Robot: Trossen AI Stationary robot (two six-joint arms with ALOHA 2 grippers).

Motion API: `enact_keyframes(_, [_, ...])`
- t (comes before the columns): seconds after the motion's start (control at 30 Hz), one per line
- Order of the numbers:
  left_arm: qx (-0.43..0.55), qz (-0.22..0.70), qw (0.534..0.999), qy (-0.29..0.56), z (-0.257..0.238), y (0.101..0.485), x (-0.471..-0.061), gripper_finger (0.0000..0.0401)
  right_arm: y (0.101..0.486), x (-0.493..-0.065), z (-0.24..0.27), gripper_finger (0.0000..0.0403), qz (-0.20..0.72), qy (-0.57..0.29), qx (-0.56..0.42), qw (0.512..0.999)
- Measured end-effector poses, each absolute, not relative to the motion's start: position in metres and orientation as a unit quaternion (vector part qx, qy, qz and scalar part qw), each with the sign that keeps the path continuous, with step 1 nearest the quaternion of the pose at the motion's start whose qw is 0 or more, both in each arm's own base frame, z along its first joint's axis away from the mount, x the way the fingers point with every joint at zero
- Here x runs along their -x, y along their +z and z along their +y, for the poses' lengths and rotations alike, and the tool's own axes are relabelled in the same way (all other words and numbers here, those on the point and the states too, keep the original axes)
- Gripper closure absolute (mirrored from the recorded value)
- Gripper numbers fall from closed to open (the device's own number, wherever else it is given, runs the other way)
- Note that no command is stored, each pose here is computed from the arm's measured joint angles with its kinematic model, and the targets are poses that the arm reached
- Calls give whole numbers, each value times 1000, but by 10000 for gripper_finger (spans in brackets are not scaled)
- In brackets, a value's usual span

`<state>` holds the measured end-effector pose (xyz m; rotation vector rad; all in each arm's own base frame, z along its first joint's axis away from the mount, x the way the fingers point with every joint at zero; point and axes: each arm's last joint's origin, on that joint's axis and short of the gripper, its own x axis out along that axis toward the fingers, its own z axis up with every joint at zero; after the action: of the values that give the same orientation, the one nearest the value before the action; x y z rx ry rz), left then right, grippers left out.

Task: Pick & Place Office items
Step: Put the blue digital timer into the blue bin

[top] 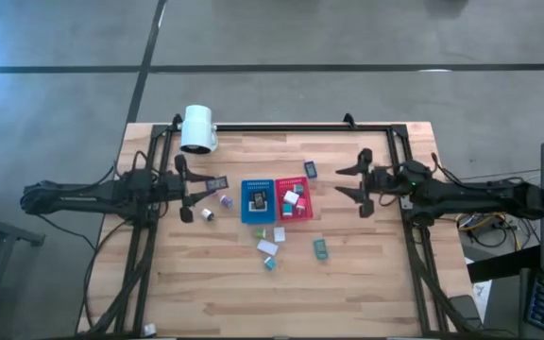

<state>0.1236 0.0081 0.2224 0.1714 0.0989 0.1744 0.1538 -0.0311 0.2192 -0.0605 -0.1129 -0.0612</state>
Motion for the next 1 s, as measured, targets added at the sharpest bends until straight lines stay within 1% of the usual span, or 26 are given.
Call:
enact_keyframes(0.17, [-74,52,992,88,8,204,-118,242,211,-140,-28,250,-76,-40,43,995])
enact_keyframes(0.4, [-55,40,994,89,8,181,-113,242,206,-134,-27,363,-80,-43,61,994])
enact_keyframes(0.47, [-50,40,994,90,8,176,-111,242,206,-135,-27,386,-81,-44,60,994])
enact_keyframes(0.73, [-32,36,995,91,8,173,-111,242,208,-138,-28,390,-76,-45,56,995])
enact_keyframes(0.9, [-48,32,994,90,8,193,-115,242,208,-140,-29,390,-78,-49,66,994])
enact_keyframes(1.0, [-53,49,993,90,8,208,-123,242,208,-142,-30,390,-79,-56,65,993])
